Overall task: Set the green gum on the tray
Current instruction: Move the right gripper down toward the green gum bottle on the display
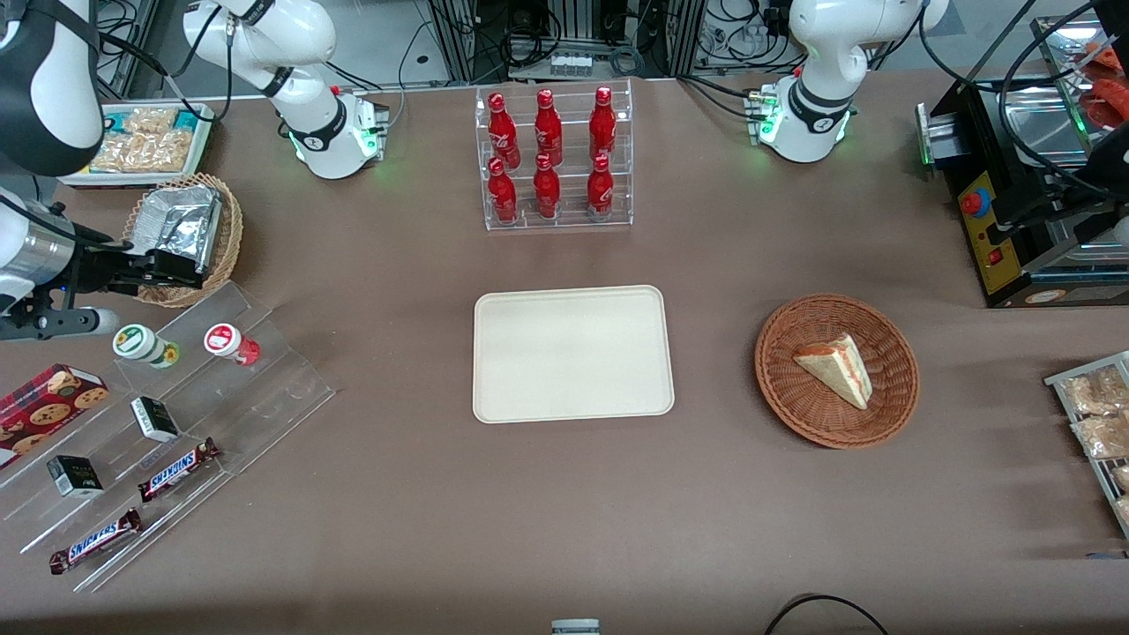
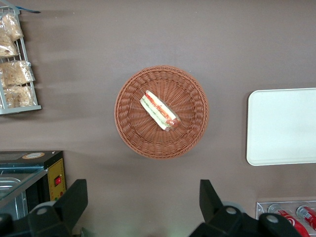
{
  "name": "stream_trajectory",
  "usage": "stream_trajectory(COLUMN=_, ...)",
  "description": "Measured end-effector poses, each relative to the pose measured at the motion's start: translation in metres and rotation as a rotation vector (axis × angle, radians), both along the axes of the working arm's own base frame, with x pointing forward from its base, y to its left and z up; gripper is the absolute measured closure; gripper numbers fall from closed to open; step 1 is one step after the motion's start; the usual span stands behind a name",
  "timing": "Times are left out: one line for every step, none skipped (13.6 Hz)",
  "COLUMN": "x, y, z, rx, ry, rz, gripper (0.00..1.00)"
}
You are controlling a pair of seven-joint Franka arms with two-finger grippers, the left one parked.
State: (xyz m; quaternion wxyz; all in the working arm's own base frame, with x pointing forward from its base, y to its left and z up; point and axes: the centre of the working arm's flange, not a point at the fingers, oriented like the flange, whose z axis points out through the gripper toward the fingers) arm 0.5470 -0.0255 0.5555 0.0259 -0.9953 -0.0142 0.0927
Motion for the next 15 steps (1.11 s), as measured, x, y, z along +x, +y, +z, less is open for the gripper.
stream_trajectory(x=-0.001, y=0.000, z=0.003, rx=0.000, ry=0.003, rz=0.000, gripper=0.00)
stream_trajectory(x=-0.003, y=0.000, z=0.006, rx=0.001, ry=0.016, rz=0.001, gripper=0.00)
stream_trajectory(x=-0.004, y=-0.001, z=0.007, rx=0.004, ry=0.025, rz=-0.002, gripper=0.00)
stream_trajectory(x=-0.005, y=-0.003, z=0.005, rx=0.015, ry=0.032, rz=-0.009, gripper=0.00)
stream_trajectory(x=-0.005, y=-0.007, z=0.002, rx=0.030, ry=0.040, rz=-0.021, gripper=0.00)
stream_trajectory(x=-0.006, y=-0.015, z=-0.005, rx=0.041, ry=0.054, rz=-0.038, gripper=0.00)
stream_trajectory(x=-0.008, y=-0.024, z=-0.016, rx=0.049, ry=0.064, rz=-0.037, gripper=0.00)
stream_trajectory(x=-0.009, y=-0.032, z=-0.030, rx=0.062, ry=0.067, rz=-0.002, gripper=0.00)
stream_trajectory(x=-0.009, y=-0.037, z=-0.043, rx=0.074, ry=0.058, rz=0.051, gripper=0.00)
stream_trajectory(x=-0.010, y=-0.044, z=-0.054, rx=0.082, ry=0.045, rz=0.117, gripper=0.00)
stream_trajectory(x=-0.010, y=-0.051, z=-0.064, rx=0.085, ry=0.028, rz=0.200, gripper=0.00)
stream_trajectory(x=-0.010, y=-0.061, z=-0.074, rx=0.087, ry=0.003, rz=0.304, gripper=0.00)
stream_trajectory(x=-0.011, y=-0.072, z=-0.082, rx=0.091, ry=-0.025, rz=0.405, gripper=0.00)
stream_trajectory(x=-0.011, y=-0.084, z=-0.090, rx=0.093, ry=-0.053, rz=0.493, gripper=0.00)
stream_trajectory(x=-0.012, y=-0.094, z=-0.096, rx=0.085, ry=-0.076, rz=0.562, gripper=0.00)
